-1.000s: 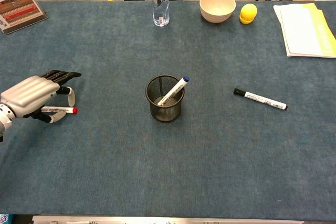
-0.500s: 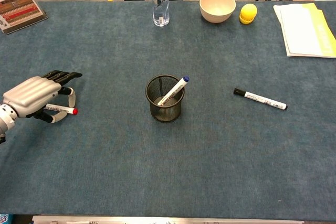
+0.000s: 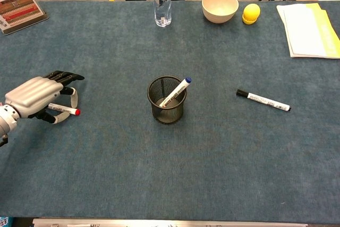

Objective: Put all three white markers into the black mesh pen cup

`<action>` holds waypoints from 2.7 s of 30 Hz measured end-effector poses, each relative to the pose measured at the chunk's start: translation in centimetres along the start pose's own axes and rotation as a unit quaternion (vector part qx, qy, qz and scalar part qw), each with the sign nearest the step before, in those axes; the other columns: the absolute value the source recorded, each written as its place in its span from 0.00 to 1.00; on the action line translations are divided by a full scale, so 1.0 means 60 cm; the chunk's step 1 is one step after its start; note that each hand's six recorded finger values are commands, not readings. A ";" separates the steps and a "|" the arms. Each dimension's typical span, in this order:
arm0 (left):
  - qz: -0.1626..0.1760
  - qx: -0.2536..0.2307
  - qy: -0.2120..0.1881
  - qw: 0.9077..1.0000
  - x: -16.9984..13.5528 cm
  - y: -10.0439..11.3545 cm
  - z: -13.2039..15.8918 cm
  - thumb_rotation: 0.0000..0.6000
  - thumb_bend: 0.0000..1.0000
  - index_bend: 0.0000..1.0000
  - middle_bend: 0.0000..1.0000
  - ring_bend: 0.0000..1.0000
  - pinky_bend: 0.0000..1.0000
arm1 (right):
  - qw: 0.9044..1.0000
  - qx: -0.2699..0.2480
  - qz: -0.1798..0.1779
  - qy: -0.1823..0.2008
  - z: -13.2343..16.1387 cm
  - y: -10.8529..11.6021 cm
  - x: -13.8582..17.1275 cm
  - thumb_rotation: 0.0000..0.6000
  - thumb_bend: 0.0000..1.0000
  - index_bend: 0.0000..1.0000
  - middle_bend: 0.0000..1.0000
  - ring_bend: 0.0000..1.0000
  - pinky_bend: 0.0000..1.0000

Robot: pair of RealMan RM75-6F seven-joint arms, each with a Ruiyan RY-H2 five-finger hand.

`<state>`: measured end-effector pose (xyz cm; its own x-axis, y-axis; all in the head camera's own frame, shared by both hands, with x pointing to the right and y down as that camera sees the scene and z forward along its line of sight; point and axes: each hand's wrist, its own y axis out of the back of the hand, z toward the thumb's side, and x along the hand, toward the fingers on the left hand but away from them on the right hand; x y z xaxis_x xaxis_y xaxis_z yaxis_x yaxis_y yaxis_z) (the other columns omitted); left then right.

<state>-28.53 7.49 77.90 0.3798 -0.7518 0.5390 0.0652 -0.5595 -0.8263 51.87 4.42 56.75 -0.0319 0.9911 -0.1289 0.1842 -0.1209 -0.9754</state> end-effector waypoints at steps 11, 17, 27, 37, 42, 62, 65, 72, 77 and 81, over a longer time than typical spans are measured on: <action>0.004 -0.047 0.004 0.999 -0.002 0.029 -0.007 1.00 0.34 0.65 0.11 0.00 0.00 | 1.000 -0.001 -0.002 0.001 0.000 0.001 0.001 1.00 0.28 0.52 0.47 0.33 0.52; 0.005 -0.086 0.003 0.996 -0.005 0.056 -0.011 1.00 0.34 0.65 0.12 0.00 0.01 | 1.000 -0.001 -0.002 0.001 0.000 0.001 0.001 1.00 0.28 0.52 0.47 0.33 0.52; 0.020 -0.187 -0.015 0.982 -0.013 0.130 -0.010 1.00 0.34 0.66 0.12 0.00 0.01 | 1.000 -0.001 0.001 0.003 0.003 -0.004 -0.002 1.00 0.28 0.52 0.47 0.33 0.52; 0.015 -0.293 -0.074 0.953 -0.022 0.205 0.037 1.00 0.34 0.67 0.13 0.00 0.01 | 1.000 -0.001 0.002 0.006 0.008 -0.008 -0.004 1.00 0.28 0.52 0.47 0.33 0.52; 0.008 -0.318 -0.110 0.942 -0.018 0.235 0.074 1.00 0.34 0.67 0.13 0.00 0.01 | 1.000 -0.002 0.004 0.007 0.010 -0.011 -0.005 1.00 0.28 0.52 0.47 0.33 0.52; 0.002 -0.337 -0.180 0.924 0.016 0.306 0.191 1.00 0.34 0.67 0.13 0.00 0.01 | 1.000 -0.003 0.006 0.001 0.002 -0.015 -0.004 1.00 0.28 0.52 0.47 0.33 0.52; -0.005 -0.340 -0.185 0.922 0.020 0.309 0.205 1.00 0.34 0.67 0.13 0.00 0.01 | 1.000 -0.003 0.006 -0.001 -0.001 -0.014 -0.003 1.00 0.28 0.52 0.47 0.33 0.52; -0.016 -0.347 -0.191 0.918 0.031 0.309 0.235 1.00 0.34 0.67 0.13 0.00 0.01 | 1.000 -0.003 0.007 -0.004 -0.007 -0.015 -0.002 1.00 0.27 0.52 0.48 0.33 0.52; -0.022 -0.349 -0.195 0.916 0.043 0.305 0.257 1.00 0.34 0.67 0.13 0.00 0.01 | 1.000 -0.003 0.007 -0.003 -0.008 -0.015 -0.002 1.00 0.28 0.52 0.47 0.33 0.52; -0.027 -0.350 -0.195 0.916 0.053 0.302 0.272 1.00 0.34 0.66 0.13 0.00 0.01 | 1.000 -0.003 0.005 -0.004 -0.010 -0.012 -0.002 1.00 0.27 0.52 0.47 0.33 0.52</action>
<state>-11.06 0.68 61.99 0.7035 -0.6114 0.3625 -0.4628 -0.7811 -0.4192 52.32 4.43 57.59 -0.0384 0.9894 -0.1402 0.1909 -0.1304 -0.9729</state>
